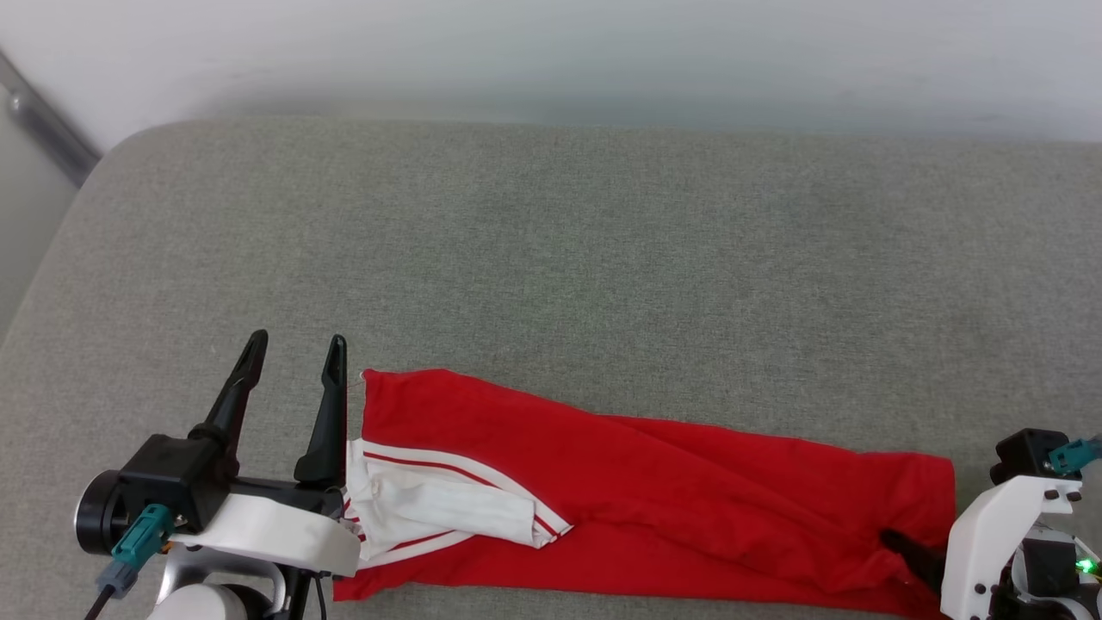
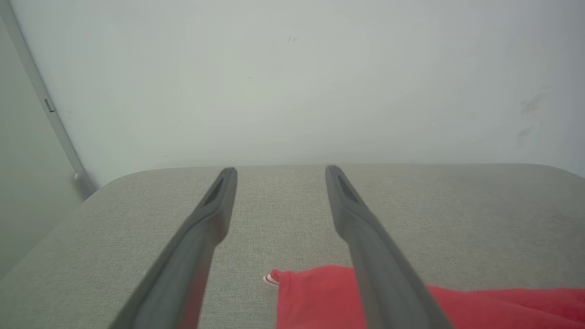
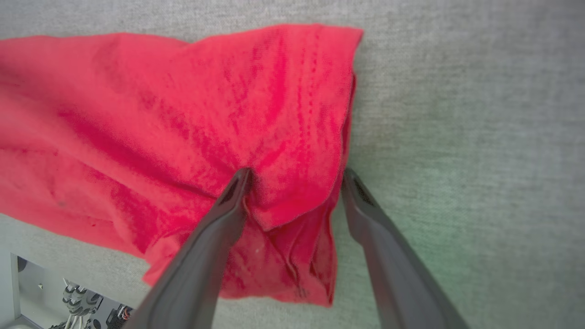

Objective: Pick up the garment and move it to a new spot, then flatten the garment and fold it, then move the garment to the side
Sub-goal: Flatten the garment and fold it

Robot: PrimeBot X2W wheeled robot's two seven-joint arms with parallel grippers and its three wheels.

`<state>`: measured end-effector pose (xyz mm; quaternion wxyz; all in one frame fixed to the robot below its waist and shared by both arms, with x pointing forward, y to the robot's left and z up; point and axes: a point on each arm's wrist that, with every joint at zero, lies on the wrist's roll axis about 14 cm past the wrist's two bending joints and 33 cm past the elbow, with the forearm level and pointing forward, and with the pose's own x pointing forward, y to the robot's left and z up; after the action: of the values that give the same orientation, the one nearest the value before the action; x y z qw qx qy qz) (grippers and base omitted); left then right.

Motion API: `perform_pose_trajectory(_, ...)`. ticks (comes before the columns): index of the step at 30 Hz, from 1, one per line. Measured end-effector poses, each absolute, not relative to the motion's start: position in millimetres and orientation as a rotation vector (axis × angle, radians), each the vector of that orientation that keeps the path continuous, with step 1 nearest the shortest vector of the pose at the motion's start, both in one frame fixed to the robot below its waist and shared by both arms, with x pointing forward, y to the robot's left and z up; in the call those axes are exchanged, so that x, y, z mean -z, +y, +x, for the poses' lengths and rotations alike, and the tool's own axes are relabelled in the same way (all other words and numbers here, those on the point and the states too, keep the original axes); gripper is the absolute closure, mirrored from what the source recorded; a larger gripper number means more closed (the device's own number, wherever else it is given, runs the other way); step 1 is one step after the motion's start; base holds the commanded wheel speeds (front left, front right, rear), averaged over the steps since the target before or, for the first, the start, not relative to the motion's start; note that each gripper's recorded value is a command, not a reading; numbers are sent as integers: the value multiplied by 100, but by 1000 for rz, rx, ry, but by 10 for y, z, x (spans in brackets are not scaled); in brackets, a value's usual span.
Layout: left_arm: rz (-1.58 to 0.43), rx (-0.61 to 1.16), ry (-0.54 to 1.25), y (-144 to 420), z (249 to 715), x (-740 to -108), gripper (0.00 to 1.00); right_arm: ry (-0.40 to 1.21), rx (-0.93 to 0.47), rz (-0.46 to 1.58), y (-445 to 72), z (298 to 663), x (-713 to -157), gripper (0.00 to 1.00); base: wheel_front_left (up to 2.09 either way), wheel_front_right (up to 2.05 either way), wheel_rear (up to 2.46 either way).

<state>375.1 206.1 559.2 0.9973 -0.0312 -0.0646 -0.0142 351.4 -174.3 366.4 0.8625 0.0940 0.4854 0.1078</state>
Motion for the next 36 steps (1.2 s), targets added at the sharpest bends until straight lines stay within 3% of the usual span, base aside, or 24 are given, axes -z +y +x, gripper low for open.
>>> perform_pose_trajectory(1,-60,27,-126,2068,3757,-5581,0,1033,-230,202,-1730,3514,-3638,0,0,0,0)
perform_pose_trajectory(2,-59,27,-123,2071,3759,-5570,0,1050,-232,206,-1720,3508,-3615,51,0,0,0)
perform_pose_trajectory(3,-59,26,-120,2073,3759,-5562,0,1058,-236,211,-1708,3511,-3609,70,0,0,0)
perform_pose_trajectory(4,-58,26,-118,2074,3759,-5555,0,1061,-237,212,-1702,3513,-3609,100,0,0,0)
perform_pose_trajectory(15,-35,45,-131,2012,3651,-5630,0,994,-232,215,-1795,3527,-3907,100,0,0,0)
perform_pose_trajectory(24,-33,72,-163,1898,3559,-5752,0,881,11,245,-2702,3528,-4360,100,0,0,0)
perform_pose_trajectory(28,-35,77,-157,1867,3536,-5742,0,891,66,296,-2862,3435,-4441,100,0,0,0)
perform_pose_trajectory(31,-37,85,-156,1840,3528,-5737,0,946,5,430,-2592,3352,-4381,100,0,0,0)
perform_pose_trajectory(36,-40,92,-153,1812,3505,-5732,0,1008,-231,667,-1864,3298,-4454,100,0,0,0)
